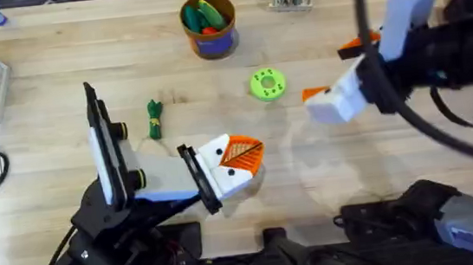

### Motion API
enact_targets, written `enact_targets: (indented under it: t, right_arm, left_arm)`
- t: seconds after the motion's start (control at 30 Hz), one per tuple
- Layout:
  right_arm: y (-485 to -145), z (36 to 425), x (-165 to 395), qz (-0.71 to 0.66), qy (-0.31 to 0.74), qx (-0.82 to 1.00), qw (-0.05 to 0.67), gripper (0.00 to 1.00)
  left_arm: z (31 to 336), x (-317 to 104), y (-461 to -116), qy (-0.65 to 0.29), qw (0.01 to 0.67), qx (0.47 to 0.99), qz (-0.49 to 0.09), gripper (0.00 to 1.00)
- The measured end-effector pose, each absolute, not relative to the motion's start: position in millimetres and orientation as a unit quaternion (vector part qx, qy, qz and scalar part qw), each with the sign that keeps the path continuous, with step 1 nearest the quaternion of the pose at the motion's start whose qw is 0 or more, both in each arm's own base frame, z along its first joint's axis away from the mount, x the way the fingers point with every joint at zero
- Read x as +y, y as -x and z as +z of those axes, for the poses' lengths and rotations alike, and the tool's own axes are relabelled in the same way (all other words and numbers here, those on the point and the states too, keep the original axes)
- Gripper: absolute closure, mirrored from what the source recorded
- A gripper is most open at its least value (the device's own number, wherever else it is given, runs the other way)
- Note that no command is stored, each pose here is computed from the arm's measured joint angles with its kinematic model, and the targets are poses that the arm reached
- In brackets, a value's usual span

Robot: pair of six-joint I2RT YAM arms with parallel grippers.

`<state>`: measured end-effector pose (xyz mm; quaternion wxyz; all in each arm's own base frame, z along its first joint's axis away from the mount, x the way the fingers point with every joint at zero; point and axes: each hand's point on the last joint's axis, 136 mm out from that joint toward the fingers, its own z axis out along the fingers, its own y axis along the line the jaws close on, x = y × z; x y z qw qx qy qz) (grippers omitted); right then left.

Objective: Pick up the gripper from the table and insert it into the empty holder that is missing its gripper. Then pick up a screw, insert it into the mounting hole, and use the screwdriver to tighten it. Finally, clean up the table by picking up the vegetable and placing it into the bucket.

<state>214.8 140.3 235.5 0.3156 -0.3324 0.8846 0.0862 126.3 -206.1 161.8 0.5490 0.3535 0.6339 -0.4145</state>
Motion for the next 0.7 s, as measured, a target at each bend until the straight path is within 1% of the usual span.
enact_targets:
  t: [0.17,0.5,0.7]
  right_arm:
    - [-236,227,128,0.062,0.302,0.9,0.309,0.07]
    - [-260,205,112,0.032,0.271,0.921,0.279,0.07]
    - [-281,194,71,-0.02,0.21,0.941,0.263,0.07]
  left_arm:
    - [162,-206,-126,-0.354,0.549,0.634,-0.414,0.983]
    - [162,-206,-126,-0.354,0.549,0.634,-0.414,0.983]
    - [162,-206,-126,-0.354,0.549,0.634,-0.414,0.983]
